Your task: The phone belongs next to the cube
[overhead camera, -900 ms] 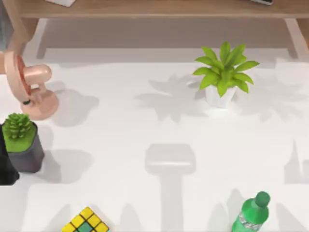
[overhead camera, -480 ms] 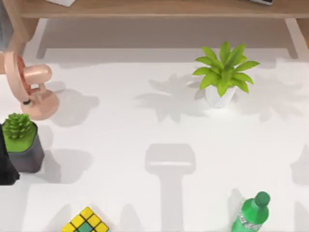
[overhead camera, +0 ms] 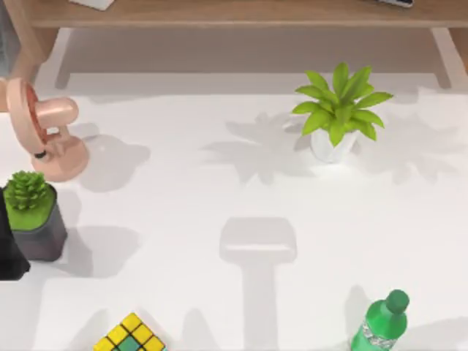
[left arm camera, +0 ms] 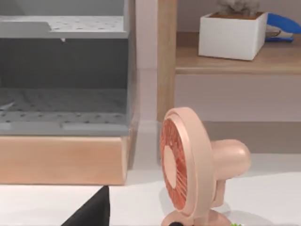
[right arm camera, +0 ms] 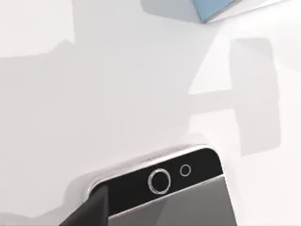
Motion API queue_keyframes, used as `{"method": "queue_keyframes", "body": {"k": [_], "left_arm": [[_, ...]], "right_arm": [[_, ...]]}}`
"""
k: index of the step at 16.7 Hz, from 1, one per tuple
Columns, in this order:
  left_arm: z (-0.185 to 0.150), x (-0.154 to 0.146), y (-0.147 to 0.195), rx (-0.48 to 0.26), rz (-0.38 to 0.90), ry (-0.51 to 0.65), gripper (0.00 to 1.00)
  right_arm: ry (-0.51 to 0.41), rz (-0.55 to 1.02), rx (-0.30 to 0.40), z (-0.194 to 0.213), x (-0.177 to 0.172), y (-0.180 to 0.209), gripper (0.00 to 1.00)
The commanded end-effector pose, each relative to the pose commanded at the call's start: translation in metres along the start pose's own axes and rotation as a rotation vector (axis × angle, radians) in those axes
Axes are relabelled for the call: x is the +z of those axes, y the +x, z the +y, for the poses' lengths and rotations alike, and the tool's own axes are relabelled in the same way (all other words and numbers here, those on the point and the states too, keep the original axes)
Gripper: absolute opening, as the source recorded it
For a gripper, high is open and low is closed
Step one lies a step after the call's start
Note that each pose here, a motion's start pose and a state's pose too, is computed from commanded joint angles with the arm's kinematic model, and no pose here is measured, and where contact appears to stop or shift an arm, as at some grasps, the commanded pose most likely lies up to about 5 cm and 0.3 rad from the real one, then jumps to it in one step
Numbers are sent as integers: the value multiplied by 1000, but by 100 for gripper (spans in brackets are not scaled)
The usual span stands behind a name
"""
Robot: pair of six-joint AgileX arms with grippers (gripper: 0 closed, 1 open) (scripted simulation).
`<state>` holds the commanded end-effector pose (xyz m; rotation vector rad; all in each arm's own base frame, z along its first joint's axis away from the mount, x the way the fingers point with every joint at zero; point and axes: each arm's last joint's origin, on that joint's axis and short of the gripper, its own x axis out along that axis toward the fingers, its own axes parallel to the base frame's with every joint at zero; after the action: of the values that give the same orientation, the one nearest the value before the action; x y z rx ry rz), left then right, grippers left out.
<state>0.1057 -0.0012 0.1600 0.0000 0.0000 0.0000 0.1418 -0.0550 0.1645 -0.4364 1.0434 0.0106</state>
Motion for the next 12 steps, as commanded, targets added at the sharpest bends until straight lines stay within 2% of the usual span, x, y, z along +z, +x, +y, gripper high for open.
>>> {"method": "queue_keyframes", "body": {"k": [3, 7, 9, 12], "left_arm": [[0, 0, 0, 0, 0, 0, 100], [0, 0, 0, 0, 0, 0, 100], [0, 0, 0, 0, 0, 0, 100], [0, 0, 0, 0, 0, 0, 100]], "right_arm": [[-89, 227, 162, -19, -3, 15, 100], [-165, 378, 342, -40, -7, 29, 100], [-183, 407, 393, -47, -8, 33, 100], [-187, 414, 406, -49, -8, 34, 100]]}}
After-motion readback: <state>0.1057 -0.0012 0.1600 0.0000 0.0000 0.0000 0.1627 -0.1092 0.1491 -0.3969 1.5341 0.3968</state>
